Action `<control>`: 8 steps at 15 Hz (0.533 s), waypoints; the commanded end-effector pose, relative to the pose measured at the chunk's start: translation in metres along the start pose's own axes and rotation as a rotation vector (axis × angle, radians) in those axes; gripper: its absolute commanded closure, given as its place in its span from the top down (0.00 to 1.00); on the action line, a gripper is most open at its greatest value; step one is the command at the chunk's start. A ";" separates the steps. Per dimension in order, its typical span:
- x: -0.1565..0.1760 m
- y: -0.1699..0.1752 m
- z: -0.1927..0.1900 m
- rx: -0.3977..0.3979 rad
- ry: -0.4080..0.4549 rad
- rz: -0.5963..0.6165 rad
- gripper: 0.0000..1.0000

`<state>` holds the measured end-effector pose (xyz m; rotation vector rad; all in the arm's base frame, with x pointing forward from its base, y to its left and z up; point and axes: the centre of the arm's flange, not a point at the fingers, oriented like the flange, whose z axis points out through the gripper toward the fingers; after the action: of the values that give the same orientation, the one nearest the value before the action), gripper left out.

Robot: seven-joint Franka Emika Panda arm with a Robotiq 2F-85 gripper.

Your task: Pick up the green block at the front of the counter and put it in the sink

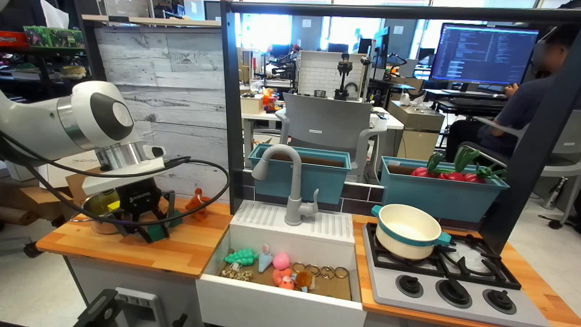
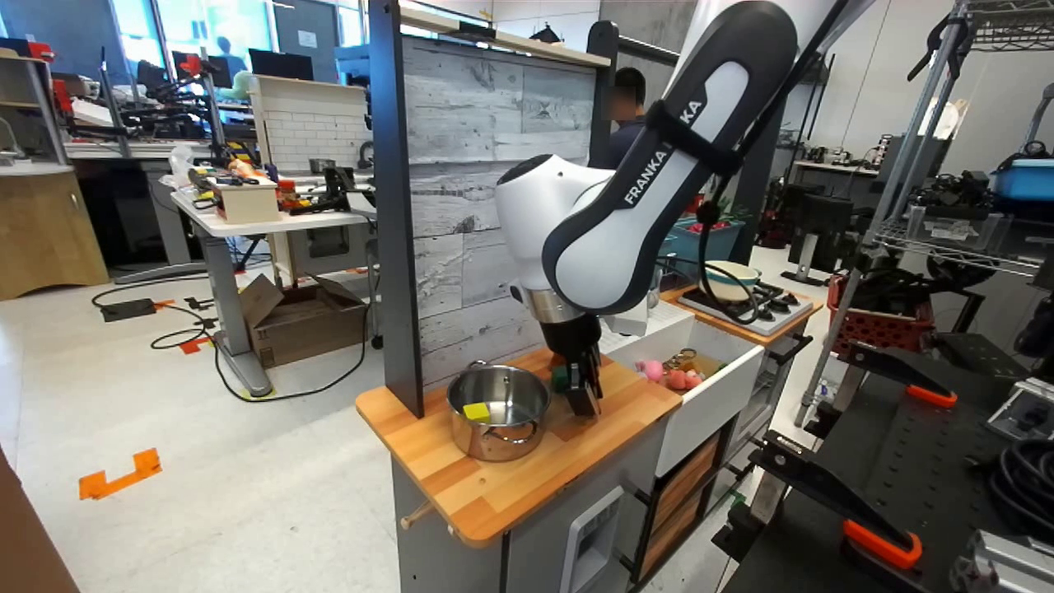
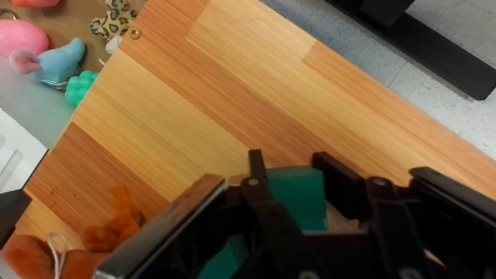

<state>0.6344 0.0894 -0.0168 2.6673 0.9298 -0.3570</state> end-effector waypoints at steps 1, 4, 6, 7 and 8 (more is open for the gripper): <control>-0.008 0.011 -0.003 -0.014 0.018 0.028 0.12; -0.032 0.032 0.001 -0.013 0.044 0.079 0.12; -0.046 0.054 0.008 -0.006 0.051 0.132 0.12; -0.054 0.065 0.013 0.000 0.053 0.156 0.12; -0.061 0.077 0.017 0.003 0.052 0.177 0.12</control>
<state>0.6411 0.0267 -0.0115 2.7066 0.7886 -0.2770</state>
